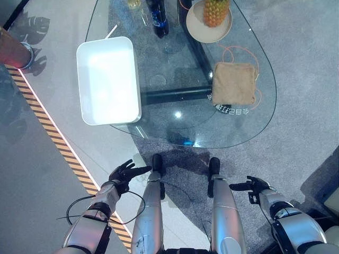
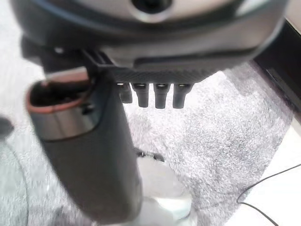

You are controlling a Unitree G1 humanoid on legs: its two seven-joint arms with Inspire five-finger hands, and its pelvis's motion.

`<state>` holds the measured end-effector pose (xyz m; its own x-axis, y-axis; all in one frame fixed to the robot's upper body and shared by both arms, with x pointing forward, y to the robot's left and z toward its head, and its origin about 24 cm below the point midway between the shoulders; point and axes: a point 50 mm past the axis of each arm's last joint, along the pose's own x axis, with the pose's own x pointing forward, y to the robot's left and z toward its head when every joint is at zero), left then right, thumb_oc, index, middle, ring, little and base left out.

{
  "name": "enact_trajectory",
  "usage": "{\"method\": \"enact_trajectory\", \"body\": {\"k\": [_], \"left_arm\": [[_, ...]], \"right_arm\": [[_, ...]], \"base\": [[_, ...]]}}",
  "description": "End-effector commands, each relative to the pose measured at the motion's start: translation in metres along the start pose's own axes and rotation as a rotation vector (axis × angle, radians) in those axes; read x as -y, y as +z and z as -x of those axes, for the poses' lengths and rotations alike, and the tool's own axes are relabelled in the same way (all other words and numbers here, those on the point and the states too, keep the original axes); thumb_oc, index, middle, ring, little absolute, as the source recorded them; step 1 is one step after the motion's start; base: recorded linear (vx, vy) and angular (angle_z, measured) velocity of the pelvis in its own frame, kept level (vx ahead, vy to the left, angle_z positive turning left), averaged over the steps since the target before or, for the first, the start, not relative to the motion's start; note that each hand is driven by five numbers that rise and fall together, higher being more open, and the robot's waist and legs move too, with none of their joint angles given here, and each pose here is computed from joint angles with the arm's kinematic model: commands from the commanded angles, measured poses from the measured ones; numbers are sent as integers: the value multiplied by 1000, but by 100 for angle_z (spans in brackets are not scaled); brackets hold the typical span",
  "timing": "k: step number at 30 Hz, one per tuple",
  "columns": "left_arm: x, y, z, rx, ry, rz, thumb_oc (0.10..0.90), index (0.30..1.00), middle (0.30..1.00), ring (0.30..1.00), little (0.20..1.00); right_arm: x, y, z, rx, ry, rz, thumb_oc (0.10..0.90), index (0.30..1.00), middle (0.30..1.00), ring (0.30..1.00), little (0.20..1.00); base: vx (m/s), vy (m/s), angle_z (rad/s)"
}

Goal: Wipe the table with a cloth and put it in the basket.

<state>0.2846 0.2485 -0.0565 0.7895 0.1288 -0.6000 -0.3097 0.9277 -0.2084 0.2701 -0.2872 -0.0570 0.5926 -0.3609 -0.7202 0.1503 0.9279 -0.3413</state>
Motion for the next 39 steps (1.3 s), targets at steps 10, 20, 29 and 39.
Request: {"method": "enact_trajectory", "body": {"k": [10,20,29,39], "left_arm": [[-18,-3,5,47,50,175,800,900,900,900,900],[-20,-2,6,87,38,230,800,900,900,900,900],[-23,4,8,119,29,232,800,900,900,900,900],[-37,21,10,146,34,238,800,900,900,900,900]], "right_arm": [[7,-13,0,12,-61,2,800,900,900,900,900],[21,0,2,127,-153,-80,800,900,900,900,900],[69,69,20,440,-354,-241,800,900,900,900,900],[119,143,61,728,-555,-340,800,900,900,900,900]], "base": [[0,0,0],[20,4,0],[2,-3,0],[0,0,0]]}}
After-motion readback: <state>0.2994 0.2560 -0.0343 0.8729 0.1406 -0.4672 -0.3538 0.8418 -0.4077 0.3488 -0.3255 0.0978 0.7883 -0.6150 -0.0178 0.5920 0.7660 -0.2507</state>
